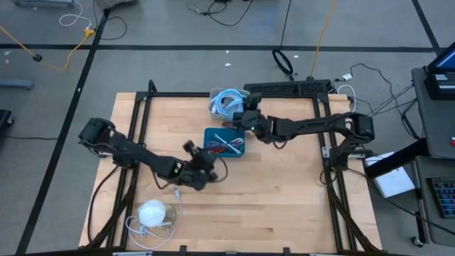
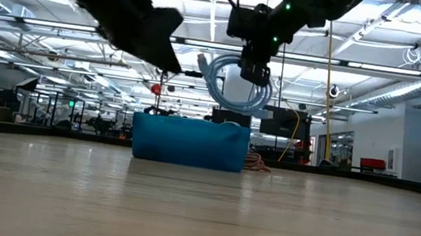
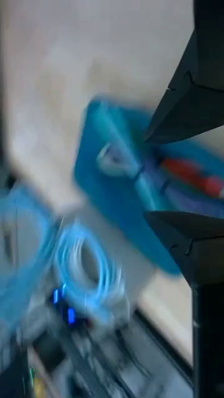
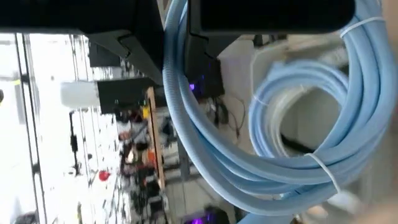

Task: Pick & Place USB Port
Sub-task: Put the blue HDMI cable into the gray bin

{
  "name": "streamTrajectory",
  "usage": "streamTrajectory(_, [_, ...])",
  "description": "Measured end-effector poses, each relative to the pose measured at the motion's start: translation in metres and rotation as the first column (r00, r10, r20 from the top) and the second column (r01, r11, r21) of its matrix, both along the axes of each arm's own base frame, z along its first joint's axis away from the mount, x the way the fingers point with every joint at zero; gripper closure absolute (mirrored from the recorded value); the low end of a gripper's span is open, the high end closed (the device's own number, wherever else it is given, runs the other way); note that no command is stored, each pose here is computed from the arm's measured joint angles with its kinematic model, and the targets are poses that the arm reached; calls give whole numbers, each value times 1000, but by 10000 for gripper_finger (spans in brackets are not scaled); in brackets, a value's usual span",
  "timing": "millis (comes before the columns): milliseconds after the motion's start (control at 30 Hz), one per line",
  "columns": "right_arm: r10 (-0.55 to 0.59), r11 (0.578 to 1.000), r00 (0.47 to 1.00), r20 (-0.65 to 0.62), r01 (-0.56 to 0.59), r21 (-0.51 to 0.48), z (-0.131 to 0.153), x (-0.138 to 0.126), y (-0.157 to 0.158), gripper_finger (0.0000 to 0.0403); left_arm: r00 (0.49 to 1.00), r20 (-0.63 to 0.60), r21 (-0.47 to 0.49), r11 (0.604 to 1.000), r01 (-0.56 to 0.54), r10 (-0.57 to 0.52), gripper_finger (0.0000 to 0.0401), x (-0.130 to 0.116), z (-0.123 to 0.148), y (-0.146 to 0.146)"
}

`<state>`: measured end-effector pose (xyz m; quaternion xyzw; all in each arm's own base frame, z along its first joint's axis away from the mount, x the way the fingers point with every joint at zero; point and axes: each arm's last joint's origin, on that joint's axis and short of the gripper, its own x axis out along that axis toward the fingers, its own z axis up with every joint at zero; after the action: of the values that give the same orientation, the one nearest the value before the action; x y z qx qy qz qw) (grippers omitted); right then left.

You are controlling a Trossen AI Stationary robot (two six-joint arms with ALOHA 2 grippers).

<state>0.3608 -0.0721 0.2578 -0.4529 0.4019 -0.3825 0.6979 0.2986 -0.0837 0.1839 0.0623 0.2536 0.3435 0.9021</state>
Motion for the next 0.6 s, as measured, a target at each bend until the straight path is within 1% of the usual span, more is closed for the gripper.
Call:
streamTrajectory(33, [15,1000,1000,11,-15,-2,1,2,5,377,998,34,9,999,-47,46,215,-5,5,4])
streamTrajectory(100, [47,999,997,53,-47,-7,4,5,17,377,992,84,22,995,-101,99,215,-22,13,12])
streamTrajectory(133, [54,999,995,83,-53,-15,6,6,23,377,983,143,7,993,-120,118,216,-28,18,16])
streamTrajectory(200, [50,998,991,122,-45,-37,11,7,35,377,961,246,-37,992,-119,125,226,-47,23,25])
streamTrajectory(233, [48,998,990,133,-42,-45,13,7,41,377,953,278,-40,993,-112,119,235,-59,21,30])
streamTrajectory(267, [55,998,987,149,-48,-50,16,6,47,377,940,325,-55,995,-87,100,245,-69,18,34])
streamTrajectory(300, [62,997,984,168,-54,-52,20,5,54,377,923,380,-72,997,-29,54,257,-80,17,38])
streamTrajectory(367, [89,995,979,183,-80,-53,24,3,67,377,882,464,-43,993,108,-76,280,-105,6,46])
streamTrajectory(433, [109,994,972,207,-101,-49,28,1,80,377,789,569,6,961,278,-231,301,-126,-2,52])
streamTrajectory(500, [125,992,968,217,-118,-45,28,-1,91,377,715,608,72,920,385,-346,316,-144,-13,58])
streamTrajectory(533, [139,990,962,236,-134,-38,28,-1,97,377,677,636,86,906,414,-370,321,-148,-13,60])
streamTrajectory(600, [161,987,953,257,-159,-29,29,-1,106,377,657,637,94,887,451,-402,325,-146,-7,61])
